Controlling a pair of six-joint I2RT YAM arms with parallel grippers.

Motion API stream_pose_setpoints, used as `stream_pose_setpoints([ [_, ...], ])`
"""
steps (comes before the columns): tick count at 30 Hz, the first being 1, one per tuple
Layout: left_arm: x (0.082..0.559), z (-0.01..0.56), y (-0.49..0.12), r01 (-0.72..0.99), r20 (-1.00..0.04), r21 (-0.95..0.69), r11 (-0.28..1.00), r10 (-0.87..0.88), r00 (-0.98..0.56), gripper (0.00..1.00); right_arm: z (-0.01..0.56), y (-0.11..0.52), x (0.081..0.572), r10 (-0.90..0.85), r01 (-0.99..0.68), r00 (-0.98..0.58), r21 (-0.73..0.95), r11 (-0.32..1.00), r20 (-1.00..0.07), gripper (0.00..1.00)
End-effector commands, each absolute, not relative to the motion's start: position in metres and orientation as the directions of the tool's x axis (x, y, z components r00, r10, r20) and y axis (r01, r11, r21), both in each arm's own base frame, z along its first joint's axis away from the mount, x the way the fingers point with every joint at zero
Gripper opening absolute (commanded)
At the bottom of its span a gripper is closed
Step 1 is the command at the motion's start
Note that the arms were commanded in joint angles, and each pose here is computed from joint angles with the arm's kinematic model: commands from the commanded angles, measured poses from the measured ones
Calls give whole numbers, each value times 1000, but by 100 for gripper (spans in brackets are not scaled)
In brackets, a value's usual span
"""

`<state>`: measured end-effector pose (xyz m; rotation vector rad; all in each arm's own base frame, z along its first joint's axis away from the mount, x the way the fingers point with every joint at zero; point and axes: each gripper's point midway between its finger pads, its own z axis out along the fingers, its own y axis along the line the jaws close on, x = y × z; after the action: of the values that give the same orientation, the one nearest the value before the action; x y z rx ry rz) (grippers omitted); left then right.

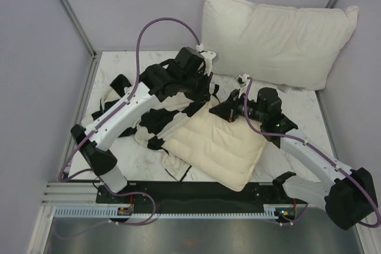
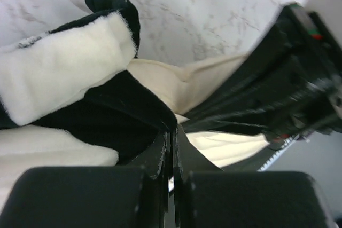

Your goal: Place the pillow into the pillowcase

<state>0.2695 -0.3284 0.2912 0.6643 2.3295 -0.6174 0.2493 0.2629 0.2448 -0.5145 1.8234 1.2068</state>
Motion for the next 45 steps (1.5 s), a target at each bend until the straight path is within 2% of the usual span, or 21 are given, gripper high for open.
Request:
stream_pose_setpoints([
  [1, 206, 336, -386, 697, -694, -494, 520, 247, -677, 2, 295, 276, 251, 304, -772, -448, 535, 342, -841, 0],
  [7, 158, 360, -421, 743, -706, -526, 414, 274, -653, 2, 330, 267, 250, 416, -791, -318, 480, 380, -852, 0],
  [9, 165, 364, -414, 726, -720, -511, 460, 233, -654, 2, 333, 258, 255, 437, -767, -281, 474, 433, -854, 0],
  [11, 189, 363, -391, 674, -740, -475, 566, 158, -654, 2, 331, 248, 256, 428, -743, -260, 463, 483, -865, 0],
  [15, 222, 338, -351, 589, -711, -477, 652, 108, -694, 2, 311, 244, 253, 356, -718, -285, 445, 535, -890, 0],
  [17, 237, 315, -333, 545, -704, -444, 711, 100, -703, 2, 289, 240, 253, 277, -695, -322, 424, 580, -905, 19],
  [18, 243, 304, -321, 530, -715, -404, 746, 104, -691, 2, 280, 235, 253, 237, -677, -335, 408, 613, -912, 44],
  [19, 244, 298, -317, 523, -718, -381, 762, 113, -687, 2, 276, 231, 253, 231, -656, -349, 413, 632, -908, 54],
  [21, 248, 288, -309, 514, -724, -343, 786, 127, -678, 2, 277, 222, 255, 200, -633, -335, 377, 676, -921, 68],
  [22, 252, 279, -302, 497, -728, -308, 811, 135, -672, 2, 269, 211, 256, 177, -586, -351, 363, 725, -919, 79],
  [25, 254, 274, -296, 490, -733, -283, 824, 144, -665, 2, 270, 192, 261, 120, -517, -350, 299, 802, -929, 90],
  [27, 254, 277, -294, 492, -738, -280, 824, 143, -660, 2, 275, 179, 270, 84, -464, -327, 238, 853, -941, 93],
  [30, 250, 289, -290, 508, -760, -276, 816, 138, -635, 2, 258, 175, 283, -24, -439, -402, 170, 882, -915, 94],
  [35, 239, 308, -282, 538, -784, -293, 790, 124, -609, 2, 255, 193, 293, -114, -501, -468, 157, 851, -876, 98],
  [36, 235, 315, -279, 547, -793, -297, 783, 117, -598, 2, 238, 199, 293, -153, -517, -520, 167, 839, -840, 98],
  [38, 230, 322, -275, 566, -802, -295, 770, 122, -585, 2, 239, 214, 289, -193, -597, -517, 189, 780, -834, 98],
  [41, 226, 330, -265, 556, -815, -286, 780, 106, -569, 2, 242, 249, 257, -238, -760, -509, 303, 575, -827, 98],
  [43, 221, 337, -259, 558, -822, -289, 778, 97, -561, 2, 242, 254, 249, -240, -778, -515, 331, 533, -823, 98],
  [45, 216, 339, -255, 555, -820, -301, 776, 87, -566, 2, 234, 250, 248, -244, -765, -528, 331, 552, -813, 98],
])
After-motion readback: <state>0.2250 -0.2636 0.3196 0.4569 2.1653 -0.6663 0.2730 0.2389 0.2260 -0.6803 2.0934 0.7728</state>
